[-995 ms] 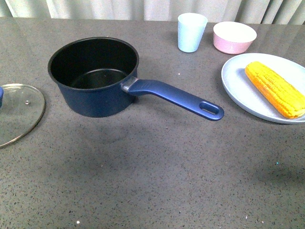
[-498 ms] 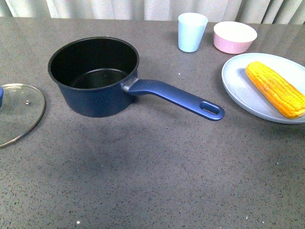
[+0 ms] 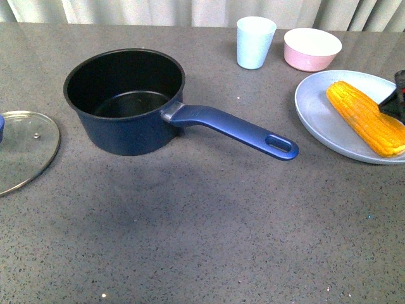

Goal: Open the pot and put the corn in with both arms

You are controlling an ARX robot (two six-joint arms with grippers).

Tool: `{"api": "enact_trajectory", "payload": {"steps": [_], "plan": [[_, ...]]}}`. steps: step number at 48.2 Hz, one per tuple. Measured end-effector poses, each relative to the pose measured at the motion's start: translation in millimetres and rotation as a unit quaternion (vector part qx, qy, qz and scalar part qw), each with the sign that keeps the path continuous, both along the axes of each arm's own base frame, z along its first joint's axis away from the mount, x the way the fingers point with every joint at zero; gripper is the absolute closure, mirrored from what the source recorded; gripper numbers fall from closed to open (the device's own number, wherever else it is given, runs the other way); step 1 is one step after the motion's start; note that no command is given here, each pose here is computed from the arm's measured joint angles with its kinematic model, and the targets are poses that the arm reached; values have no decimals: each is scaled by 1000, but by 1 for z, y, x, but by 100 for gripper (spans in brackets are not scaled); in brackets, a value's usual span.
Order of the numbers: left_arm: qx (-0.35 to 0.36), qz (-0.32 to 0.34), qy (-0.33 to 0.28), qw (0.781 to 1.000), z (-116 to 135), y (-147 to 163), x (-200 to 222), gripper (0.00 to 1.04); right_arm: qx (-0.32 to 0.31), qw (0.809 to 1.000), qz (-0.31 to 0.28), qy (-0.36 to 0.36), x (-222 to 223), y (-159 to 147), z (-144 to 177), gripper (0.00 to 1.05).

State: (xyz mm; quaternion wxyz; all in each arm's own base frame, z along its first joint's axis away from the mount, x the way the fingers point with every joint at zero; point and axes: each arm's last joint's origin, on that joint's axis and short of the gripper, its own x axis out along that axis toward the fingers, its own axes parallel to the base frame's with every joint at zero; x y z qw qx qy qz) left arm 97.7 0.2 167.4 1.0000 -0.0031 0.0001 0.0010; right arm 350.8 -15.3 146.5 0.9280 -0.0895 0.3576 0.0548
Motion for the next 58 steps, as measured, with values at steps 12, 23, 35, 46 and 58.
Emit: {"api": "enact_trajectory", "payload": {"steps": [12, 23, 35, 46, 58], "plan": [[0, 0, 0, 1000, 0, 0, 0, 9, 4, 1000, 11, 21, 34, 9, -19, 9], [0, 0, 0, 1000, 0, 0, 0, 9, 8, 999, 12, 45, 37, 10, -36, 25], [0, 0, 0, 1000, 0, 0, 0, 9, 24, 998, 23, 47, 36, 9, -36, 68], [0, 0, 0, 1000, 0, 0, 0, 9, 62, 997, 51, 14, 29, 13, 5, 88], [0, 0, 0, 1000, 0, 0, 0, 9, 88, 988, 119, -51, 35, 63, 66, 92]]}}
